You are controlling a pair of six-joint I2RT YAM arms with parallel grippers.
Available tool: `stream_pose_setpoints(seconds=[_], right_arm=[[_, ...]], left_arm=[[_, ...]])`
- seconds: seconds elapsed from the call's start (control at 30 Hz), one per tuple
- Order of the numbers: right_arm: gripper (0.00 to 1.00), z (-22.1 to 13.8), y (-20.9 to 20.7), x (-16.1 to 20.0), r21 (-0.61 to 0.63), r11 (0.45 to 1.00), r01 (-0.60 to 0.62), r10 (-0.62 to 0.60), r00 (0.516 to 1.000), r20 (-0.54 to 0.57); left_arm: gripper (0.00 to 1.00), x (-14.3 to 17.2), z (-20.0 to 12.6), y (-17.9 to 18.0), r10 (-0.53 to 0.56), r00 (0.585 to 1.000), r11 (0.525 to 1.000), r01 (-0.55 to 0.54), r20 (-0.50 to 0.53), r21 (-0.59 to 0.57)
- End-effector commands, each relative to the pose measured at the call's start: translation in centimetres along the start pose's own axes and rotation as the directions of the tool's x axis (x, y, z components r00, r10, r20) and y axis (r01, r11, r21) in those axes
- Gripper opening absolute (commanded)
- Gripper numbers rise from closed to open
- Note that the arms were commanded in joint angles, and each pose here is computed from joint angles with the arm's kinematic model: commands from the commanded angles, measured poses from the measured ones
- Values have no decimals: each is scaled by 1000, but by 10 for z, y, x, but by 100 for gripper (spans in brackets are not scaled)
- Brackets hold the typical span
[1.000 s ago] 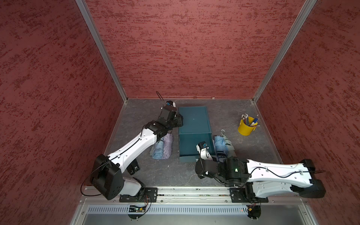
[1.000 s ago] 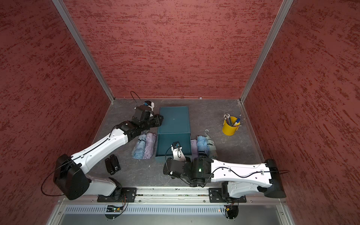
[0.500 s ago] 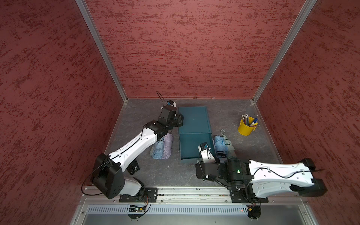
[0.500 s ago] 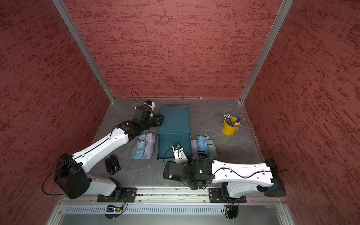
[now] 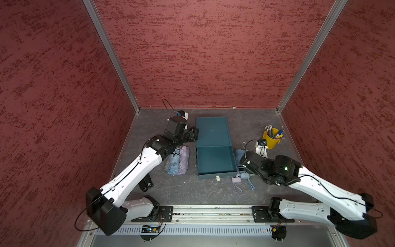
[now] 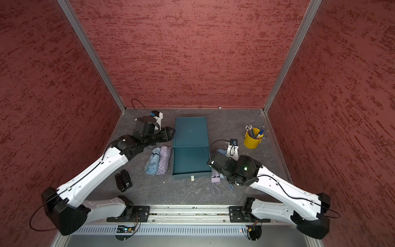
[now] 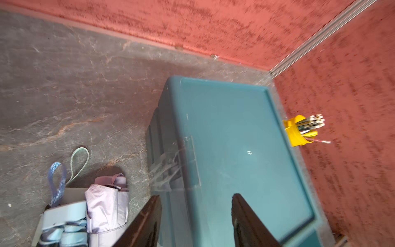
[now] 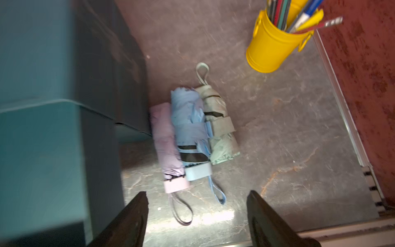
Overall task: Place the umbrella in the drawer by color
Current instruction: Pick up the umbrella from the center of the board.
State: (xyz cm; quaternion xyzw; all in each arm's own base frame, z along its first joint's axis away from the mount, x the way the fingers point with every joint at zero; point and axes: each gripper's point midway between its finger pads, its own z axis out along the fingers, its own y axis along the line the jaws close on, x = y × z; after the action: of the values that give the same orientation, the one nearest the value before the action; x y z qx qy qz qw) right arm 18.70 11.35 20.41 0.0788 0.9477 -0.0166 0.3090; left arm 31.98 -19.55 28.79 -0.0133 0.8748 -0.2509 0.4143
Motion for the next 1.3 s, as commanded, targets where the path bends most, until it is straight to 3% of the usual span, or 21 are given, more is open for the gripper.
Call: stream_pose_setpoints(seconds=[0.0, 0.27, 0.37, 0.57, 0.73, 0.87, 1.17, 1.27], right_arm=[[76, 29, 32, 10, -142, 990, 8, -18, 997, -73], [66, 90, 42, 28, -186, 982, -10, -26, 982, -187], [66, 103, 32, 30, -147, 989, -29, -2, 978, -207], [62, 121, 38, 30, -183, 983, -31, -10, 976, -217], [46, 135, 26, 34, -78, 997, 2, -20, 970, -241], [39, 141, 24, 37, -46, 999, 17, -28, 966, -259], [0, 133, 17, 32, -18, 1000, 21, -25, 969, -248], [0, 123, 12, 27, -12, 1000, 17, -19, 973, -232]], left_arm=[[56, 7, -27, 2, -33, 999, 999, 33, 7, 24], [55, 48, -59, 12, -113, 994, 985, 113, -5, 130], [55, 57, -57, 13, -127, 991, 982, 130, -30, 137], [51, 64, -45, 6, -124, 990, 979, 133, -69, 156], [51, 66, -41, 1, -110, 991, 979, 121, -75, 164], [50, 68, -39, 2, -105, 991, 981, 117, -81, 158], [50, 70, -35, 1, -90, 992, 983, 102, -90, 152], [50, 66, -36, -1, -83, 993, 984, 95, -80, 154]])
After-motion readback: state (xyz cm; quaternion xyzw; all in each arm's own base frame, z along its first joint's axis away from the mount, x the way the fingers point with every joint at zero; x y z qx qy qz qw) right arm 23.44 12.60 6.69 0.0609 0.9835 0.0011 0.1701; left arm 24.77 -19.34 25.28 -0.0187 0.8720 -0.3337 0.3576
